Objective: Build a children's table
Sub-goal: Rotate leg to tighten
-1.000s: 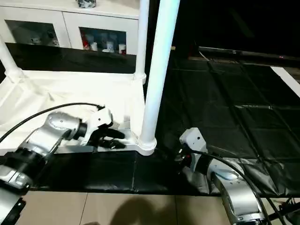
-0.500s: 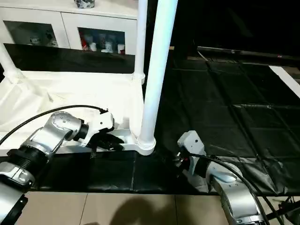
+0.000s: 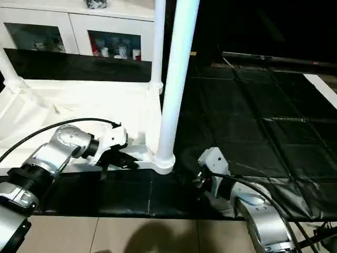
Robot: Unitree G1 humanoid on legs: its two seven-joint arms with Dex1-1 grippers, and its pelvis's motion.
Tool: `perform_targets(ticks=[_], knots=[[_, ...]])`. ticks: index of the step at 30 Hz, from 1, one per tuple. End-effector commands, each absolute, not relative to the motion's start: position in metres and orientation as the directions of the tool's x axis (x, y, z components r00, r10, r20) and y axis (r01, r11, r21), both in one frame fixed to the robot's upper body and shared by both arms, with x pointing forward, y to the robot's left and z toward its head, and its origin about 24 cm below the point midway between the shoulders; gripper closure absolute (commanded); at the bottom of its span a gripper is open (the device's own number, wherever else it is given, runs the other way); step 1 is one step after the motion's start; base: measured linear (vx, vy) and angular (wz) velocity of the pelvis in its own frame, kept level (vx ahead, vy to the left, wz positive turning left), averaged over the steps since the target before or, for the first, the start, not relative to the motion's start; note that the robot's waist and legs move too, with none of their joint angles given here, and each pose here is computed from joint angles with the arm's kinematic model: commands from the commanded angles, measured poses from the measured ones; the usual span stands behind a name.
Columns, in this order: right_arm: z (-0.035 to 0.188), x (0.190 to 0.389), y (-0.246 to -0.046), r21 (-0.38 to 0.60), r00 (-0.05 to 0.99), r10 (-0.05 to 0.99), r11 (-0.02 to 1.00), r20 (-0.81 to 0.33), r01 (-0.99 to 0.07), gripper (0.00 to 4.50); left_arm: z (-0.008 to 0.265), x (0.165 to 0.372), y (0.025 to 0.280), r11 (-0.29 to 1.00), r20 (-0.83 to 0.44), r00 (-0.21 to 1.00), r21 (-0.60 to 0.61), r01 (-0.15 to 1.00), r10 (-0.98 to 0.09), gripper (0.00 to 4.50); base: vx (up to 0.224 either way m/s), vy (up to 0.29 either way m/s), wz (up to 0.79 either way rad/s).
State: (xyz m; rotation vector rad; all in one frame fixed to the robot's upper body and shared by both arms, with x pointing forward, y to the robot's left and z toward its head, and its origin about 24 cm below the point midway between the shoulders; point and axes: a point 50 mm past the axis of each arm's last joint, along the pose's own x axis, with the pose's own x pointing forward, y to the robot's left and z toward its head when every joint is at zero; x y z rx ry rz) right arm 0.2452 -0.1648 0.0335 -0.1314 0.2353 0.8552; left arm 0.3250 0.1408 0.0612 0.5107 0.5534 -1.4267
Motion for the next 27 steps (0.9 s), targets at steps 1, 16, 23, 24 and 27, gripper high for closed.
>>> perform_targets(ticks=[1,16,23,24,27], knots=[[0.0377,0.2487,-0.1661,-0.027,0.635,0.732,0.65,-0.246,-0.76,0.0,0.0629,0.3215,0.1369,0.046,-0.588,0.029,-0.013,0.999,-0.808,4.5,0.0,0.0,0.0],[0.0364,0.2495,-0.1651,-0.06,0.635,0.728,0.644,-0.259,-0.763,0.0,0.059,0.3236,0.1381,0.096,-0.586,0.093,0.025,0.995,-0.805,3.71,0.0,0.0,0.0],[0.0355,0.2489,-0.1656,-0.067,0.636,0.726,0.644,-0.263,-0.762,0.0,0.0578,0.3215,0.1402,0.085,-0.592,0.068,-0.001,0.996,-0.803,3.88,0.0,0.0,0.0],[0.0356,0.2489,-0.1654,-0.068,0.636,0.726,0.644,-0.263,-0.762,0.0,0.0577,0.3215,0.1405,0.088,-0.591,0.068,-0.004,0.996,-0.804,3.88,0.0,0.0,0.0],[0.0357,0.249,-0.1651,-0.07,0.636,0.725,0.643,-0.262,-0.762,0.0,0.0578,0.3212,0.1404,0.086,-0.585,0.065,-0.009,0.996,-0.809,4.26,0.0,0.0,0.0]])
